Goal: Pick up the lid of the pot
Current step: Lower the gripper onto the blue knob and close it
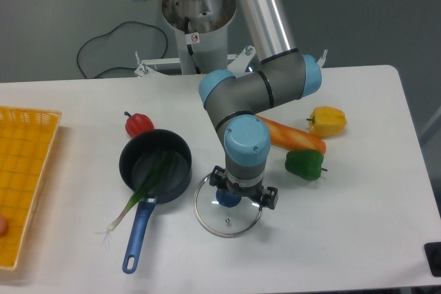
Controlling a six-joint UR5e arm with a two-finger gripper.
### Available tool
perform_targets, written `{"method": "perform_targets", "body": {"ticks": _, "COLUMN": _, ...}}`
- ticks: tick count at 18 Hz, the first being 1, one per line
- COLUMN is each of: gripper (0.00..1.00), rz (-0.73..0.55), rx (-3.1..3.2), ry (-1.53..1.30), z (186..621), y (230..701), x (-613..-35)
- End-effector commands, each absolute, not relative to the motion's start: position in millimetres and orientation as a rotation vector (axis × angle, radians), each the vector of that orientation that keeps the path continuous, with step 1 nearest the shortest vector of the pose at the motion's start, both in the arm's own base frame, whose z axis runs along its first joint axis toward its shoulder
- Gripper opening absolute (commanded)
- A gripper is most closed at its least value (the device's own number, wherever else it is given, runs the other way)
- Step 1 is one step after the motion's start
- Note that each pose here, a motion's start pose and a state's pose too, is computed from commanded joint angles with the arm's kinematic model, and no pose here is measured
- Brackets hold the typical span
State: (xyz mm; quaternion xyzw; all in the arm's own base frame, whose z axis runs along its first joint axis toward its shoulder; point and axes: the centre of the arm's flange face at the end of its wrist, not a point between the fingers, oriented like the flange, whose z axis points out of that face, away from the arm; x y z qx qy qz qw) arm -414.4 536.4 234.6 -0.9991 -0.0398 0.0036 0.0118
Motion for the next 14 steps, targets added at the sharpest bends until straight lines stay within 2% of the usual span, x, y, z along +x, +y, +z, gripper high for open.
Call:
{"method": "perform_targets", "body": {"ticks": 6, "gripper": 1.0, "rz": 0.009, "rx": -3.109, "ry": -0.093, "z": 237.3, "y": 545.8, "x": -402.5}}
{"method": "perform_targets", "body": {"ticks": 14, "gripper": 1.0, "rz": -0.025, "rx": -3.134, "ry": -0.116, "z": 218.8, "y": 547.9, "x": -393.1}}
